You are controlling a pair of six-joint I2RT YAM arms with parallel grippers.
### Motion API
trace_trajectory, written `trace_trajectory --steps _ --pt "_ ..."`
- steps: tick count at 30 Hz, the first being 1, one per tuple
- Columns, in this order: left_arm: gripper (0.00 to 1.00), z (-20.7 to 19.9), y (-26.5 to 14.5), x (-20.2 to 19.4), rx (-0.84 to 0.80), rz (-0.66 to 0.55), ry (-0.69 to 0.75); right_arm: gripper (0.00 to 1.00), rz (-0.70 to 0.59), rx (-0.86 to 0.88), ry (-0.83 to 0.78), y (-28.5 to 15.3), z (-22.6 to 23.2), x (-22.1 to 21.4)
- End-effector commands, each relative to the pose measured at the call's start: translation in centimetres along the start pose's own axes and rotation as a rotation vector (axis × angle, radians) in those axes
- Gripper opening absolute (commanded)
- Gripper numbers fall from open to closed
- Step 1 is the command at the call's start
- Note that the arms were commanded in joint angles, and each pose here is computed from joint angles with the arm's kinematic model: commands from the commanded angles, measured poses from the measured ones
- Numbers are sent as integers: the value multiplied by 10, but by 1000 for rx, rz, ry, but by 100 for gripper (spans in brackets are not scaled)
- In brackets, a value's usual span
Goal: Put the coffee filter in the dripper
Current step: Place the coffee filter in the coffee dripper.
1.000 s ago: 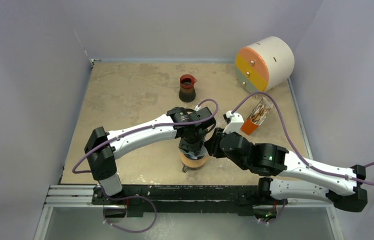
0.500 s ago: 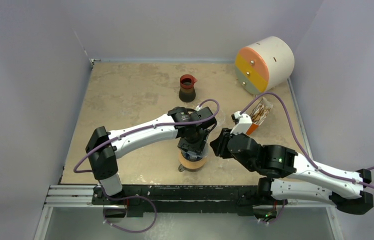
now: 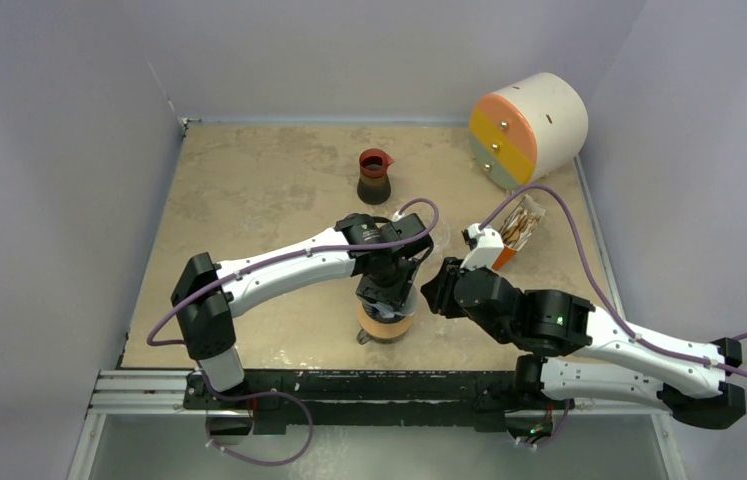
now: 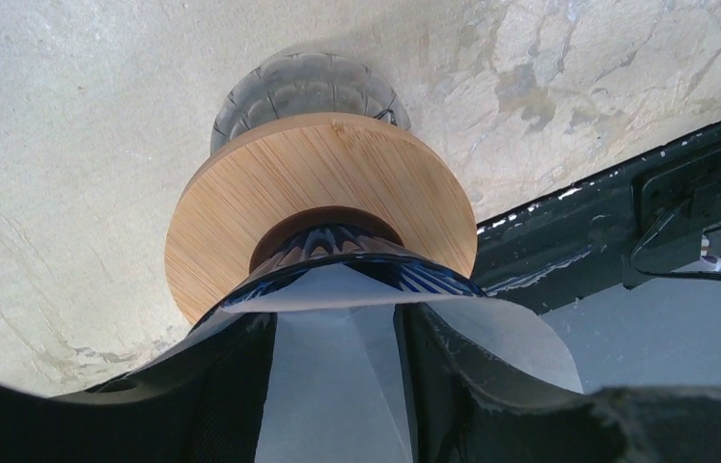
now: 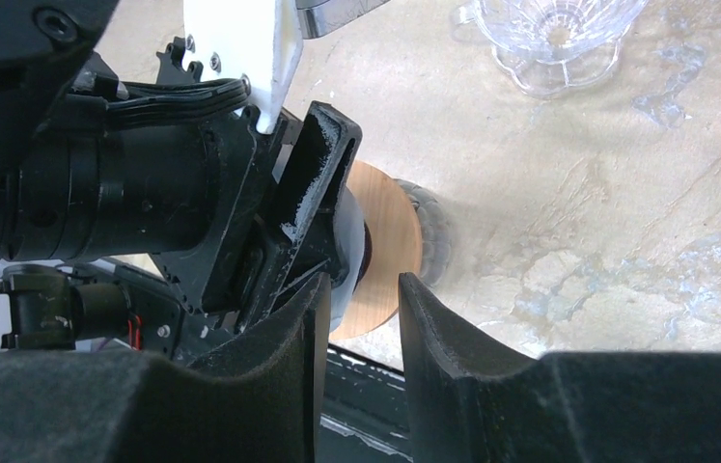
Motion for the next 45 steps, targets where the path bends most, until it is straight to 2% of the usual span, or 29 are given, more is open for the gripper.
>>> trace_trajectory --steps 1,8,21,32,39,45 --pt "47 -10 -17 9 -64 -53 20 36 -33 -33 5 2 -2 4" --pt "38 -11 -27 12 -72 -76 27 36 -29 -35 -3 5 1 4" --pt "0 -10 -36 14 -74 -89 38 35 -33 -29 -5 2 1 6" --pt "0 -2 -36 -3 -57 -40 -9 35 -26 -35 1 6 -1 1" --pt "0 2 -39 -8 -44 -60 -139 35 -24 -25 5 8 2 -1" --pt "0 -11 -34 2 -55 -57 -265 35 -26 -28 10 9 1 -1"
Point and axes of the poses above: each gripper's point midway between its finger pads, its own y axis out along the fingers, its own z axis along the line the jaws close on, x = y × z, the point moved 6 cm from there along -y, back along the fingers, and after that the axes turned 2 degrees about y, right-handed, at the moved point
